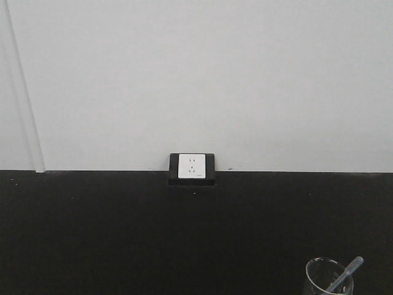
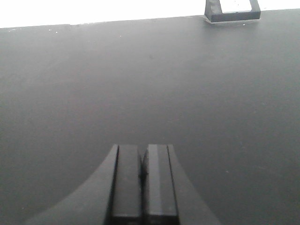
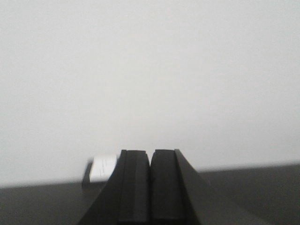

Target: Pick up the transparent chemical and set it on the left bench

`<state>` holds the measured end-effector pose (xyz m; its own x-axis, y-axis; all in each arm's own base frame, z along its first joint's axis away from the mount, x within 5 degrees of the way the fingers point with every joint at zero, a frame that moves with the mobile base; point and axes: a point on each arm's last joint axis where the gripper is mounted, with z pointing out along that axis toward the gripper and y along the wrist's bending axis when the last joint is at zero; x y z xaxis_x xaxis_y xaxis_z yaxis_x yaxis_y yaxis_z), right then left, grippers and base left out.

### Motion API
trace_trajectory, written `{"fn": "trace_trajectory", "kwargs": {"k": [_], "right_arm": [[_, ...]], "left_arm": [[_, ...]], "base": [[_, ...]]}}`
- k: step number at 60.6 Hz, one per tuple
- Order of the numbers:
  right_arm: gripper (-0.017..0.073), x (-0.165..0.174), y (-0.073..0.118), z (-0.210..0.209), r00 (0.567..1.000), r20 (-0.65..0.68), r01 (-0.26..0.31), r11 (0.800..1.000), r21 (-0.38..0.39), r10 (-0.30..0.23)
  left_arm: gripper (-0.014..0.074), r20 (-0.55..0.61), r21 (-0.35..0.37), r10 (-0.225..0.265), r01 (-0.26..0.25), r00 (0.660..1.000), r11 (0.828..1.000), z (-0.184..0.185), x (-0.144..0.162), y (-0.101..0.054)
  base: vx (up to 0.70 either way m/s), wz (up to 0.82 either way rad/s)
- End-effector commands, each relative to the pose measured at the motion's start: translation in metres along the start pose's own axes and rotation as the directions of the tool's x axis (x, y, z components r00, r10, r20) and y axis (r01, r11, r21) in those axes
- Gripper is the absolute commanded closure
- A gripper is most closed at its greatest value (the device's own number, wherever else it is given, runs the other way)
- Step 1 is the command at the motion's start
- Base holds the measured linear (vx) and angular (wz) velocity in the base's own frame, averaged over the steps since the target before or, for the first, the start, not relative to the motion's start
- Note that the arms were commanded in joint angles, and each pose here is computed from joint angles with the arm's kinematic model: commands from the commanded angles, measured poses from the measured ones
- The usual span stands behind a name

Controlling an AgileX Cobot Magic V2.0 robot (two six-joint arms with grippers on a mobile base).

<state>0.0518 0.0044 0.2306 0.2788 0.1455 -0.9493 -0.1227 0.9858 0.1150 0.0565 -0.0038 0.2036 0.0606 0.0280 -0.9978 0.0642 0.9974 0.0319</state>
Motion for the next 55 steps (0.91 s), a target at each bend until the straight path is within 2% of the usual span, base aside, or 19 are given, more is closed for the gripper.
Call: {"fn": "trace_trajectory", "kwargs": {"k": [1, 8, 11, 21, 26, 37, 47, 55], "right_arm": [[0.0567, -0.050, 0.005, 0.005, 0.979, 0.200, 0.035, 0.999, -0.006, -0.034], [0.0567, -0.079, 0.009, 0.031, 0.987, 0.115, 0.113, 0.994, 0.008, -0.113], [0.0567, -0.086, 0.010, 0.048, 0.990, 0.071, 0.125, 0.992, 0.009, -0.126], [0.0567, -0.100, 0.011, 0.100, 0.996, -0.024, 0.087, 0.996, 0.012, -0.087], [0.0567, -0.094, 0.010, 0.116, 0.995, -0.077, 0.072, 0.997, 0.018, -0.070], [0.0539, -0.074, 0.008, 0.138, 0.981, -0.180, 0.075, 0.997, 0.022, -0.070], [0.0415, -0.067, 0.007, 0.143, 0.975, -0.213, 0.076, 0.997, 0.024, -0.069], [0.0228, -0.064, 0.007, 0.145, 0.972, -0.224, 0.076, 0.997, 0.024, -0.069]], "left_arm": [[0.0597, 0.081, -0.002, -0.009, 0.009, 0.997, 1.000, -0.001, -0.003, 0.000], [0.0597, 0.081, -0.002, -0.009, 0.009, 0.997, 1.000, -0.001, -0.003, 0.000], [0.0597, 0.081, -0.002, -0.009, 0.009, 0.997, 1.000, -0.001, -0.003, 0.000], [0.0597, 0.081, -0.002, -0.009, 0.009, 0.997, 1.000, -0.001, -0.003, 0.000], [0.0597, 0.081, -0.002, -0.009, 0.009, 0.997, 1.000, -0.001, -0.003, 0.000], [0.0597, 0.081, -0.002, -0.009, 0.009, 0.997, 1.000, -0.001, -0.003, 0.000], [0.0597, 0.081, -0.002, -0.009, 0.009, 0.997, 1.000, -0.001, -0.003, 0.000], [0.0597, 0.081, -0.002, -0.009, 0.009, 0.997, 1.000, -0.001, -0.003, 0.000]], "base": [[0.00, 0.00], [0.00, 0.00], [0.00, 0.00], [0.00, 0.00], [0.00, 0.00], [0.00, 0.00], [0.00, 0.00], [0.00, 0.00]]}}
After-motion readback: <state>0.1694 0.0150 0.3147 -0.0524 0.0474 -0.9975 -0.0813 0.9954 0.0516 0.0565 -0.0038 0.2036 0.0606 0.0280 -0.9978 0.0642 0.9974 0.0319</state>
